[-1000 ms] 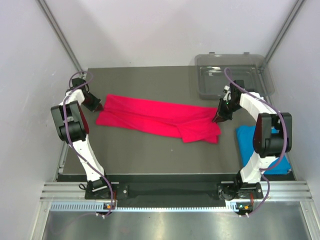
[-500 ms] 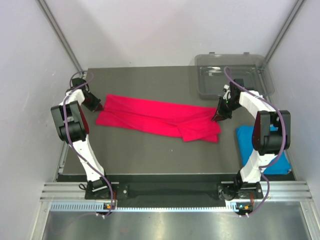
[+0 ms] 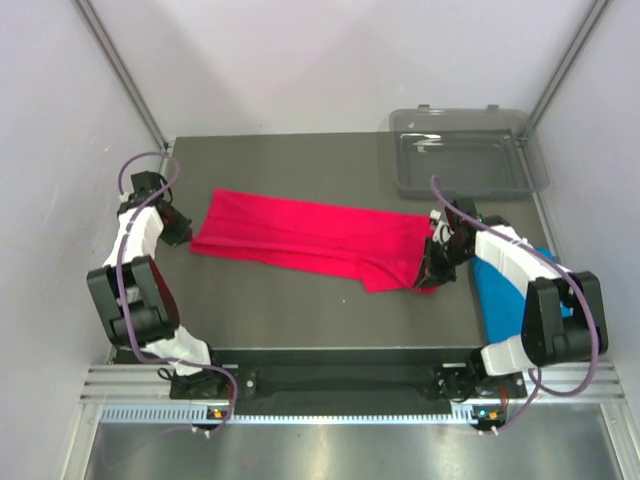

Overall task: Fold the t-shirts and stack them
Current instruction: Fold the tshirt

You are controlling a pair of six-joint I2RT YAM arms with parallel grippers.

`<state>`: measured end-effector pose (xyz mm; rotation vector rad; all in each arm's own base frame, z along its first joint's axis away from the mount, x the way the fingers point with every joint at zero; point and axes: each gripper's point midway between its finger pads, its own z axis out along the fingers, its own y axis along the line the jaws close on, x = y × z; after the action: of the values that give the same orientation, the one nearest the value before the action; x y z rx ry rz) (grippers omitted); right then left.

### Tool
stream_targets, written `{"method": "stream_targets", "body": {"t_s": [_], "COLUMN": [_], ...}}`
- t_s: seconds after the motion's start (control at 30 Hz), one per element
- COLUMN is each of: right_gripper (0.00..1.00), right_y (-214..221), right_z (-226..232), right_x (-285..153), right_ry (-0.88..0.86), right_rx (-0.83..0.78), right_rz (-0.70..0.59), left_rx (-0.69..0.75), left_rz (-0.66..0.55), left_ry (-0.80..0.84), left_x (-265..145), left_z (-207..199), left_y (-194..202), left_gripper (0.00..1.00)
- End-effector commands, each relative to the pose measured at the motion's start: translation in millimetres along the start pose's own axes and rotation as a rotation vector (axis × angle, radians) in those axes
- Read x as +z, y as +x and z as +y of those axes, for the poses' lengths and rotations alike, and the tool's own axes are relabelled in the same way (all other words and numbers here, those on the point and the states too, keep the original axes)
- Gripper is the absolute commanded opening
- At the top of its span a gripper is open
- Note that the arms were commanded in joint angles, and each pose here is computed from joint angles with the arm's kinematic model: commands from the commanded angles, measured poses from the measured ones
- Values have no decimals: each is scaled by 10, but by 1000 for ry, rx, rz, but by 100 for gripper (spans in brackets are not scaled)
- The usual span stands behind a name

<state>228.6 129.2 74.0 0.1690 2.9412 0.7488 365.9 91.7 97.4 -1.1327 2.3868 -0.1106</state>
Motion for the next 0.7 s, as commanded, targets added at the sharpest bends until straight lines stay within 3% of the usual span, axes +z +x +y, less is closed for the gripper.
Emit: {"method": "stream_targets", "body": {"t_s": [0.0,0.33,0.67], "right_gripper": [2,1,1], "right_y": [283,960,1159], "right_z": [-5,-182,-218], "right_x": [-40,-108,-201], "right_ry": [-24,-26,27], "right_rx": [-26,19,7], "right_rz": [7,37,10], "left_rx": [-24,-136,-171], "left_rz": [-24,-138,-115], "left_ry": [-119,-234,-321], "left_x": [-204,-646,-542], "left_z": [384,952,1308], "left_y": [206,478,661], "left_gripper": [0,0,0]}}
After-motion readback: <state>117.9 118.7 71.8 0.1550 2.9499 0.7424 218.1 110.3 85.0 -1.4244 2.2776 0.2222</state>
